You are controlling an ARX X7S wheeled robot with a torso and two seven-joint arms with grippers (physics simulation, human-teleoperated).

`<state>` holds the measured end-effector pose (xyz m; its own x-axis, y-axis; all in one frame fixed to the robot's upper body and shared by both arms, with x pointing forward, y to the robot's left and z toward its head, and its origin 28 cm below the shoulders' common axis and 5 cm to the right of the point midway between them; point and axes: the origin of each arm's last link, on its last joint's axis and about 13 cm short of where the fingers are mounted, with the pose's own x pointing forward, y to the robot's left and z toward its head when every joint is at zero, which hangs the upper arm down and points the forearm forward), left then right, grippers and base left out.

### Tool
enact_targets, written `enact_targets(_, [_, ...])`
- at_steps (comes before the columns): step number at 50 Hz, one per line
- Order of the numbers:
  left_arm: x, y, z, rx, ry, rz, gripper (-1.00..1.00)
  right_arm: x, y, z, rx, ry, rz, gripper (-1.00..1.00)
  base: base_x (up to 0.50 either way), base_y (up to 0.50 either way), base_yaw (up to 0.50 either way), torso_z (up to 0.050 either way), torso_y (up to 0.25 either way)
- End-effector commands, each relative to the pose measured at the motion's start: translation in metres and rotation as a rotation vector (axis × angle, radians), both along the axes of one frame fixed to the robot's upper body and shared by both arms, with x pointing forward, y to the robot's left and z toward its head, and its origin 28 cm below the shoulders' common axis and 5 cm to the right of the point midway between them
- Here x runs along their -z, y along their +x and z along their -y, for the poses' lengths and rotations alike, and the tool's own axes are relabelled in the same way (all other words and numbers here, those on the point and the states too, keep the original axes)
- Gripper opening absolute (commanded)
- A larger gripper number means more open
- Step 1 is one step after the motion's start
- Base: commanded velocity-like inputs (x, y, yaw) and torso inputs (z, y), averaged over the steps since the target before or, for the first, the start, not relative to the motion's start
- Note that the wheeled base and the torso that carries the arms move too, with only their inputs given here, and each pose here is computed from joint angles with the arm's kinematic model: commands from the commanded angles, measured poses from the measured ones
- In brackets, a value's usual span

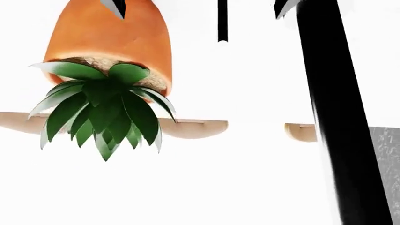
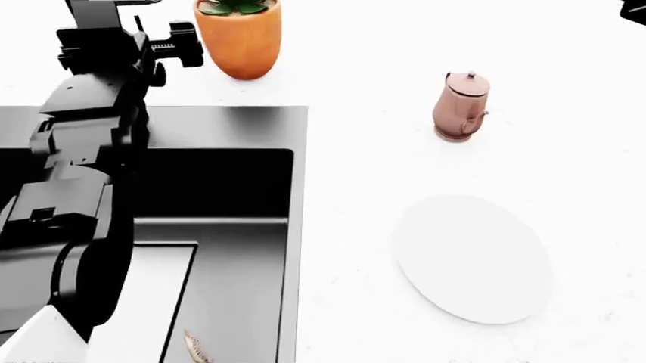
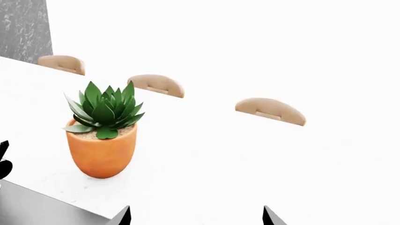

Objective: Pick the shrimp from the counter and place it in the sink. Then turn on the sink faucet.

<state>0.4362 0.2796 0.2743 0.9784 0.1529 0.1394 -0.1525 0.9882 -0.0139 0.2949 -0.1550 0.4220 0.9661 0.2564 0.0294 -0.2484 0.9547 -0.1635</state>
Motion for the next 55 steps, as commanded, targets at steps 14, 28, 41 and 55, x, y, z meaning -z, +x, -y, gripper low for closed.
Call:
enact_targets(14, [-0.012, 0.000, 0.001, 0.005, 0.020, 0.024, 1.00, 0.003, 0.001, -0.001, -0.006, -0.001, -0.006, 1.00, 0.00, 0.00, 0.00, 0.000, -0.109])
enact_targets(28, [-0.009, 0.000, 0.000, -0.006, 0.024, 0.027, 1.00, 0.005, 0.002, 0.000, -0.009, -0.001, -0.010, 1.00, 0.00, 0.00, 0.00, 0.000, 0.000])
enact_targets(41, [-0.025, -0.001, -0.002, -0.042, 0.057, 0.065, 1.00, 0.005, 0.000, 0.001, -0.012, -0.002, -0.012, 1.00, 0.00, 0.00, 0.00, 0.000, 0.000])
enact_targets(55, [-0.028, 0.000, -0.001, -0.040, 0.039, 0.076, 1.00, 0.004, -0.001, 0.002, -0.011, -0.003, -0.013, 1.00, 0.00, 0.00, 0.00, 0.000, -0.125])
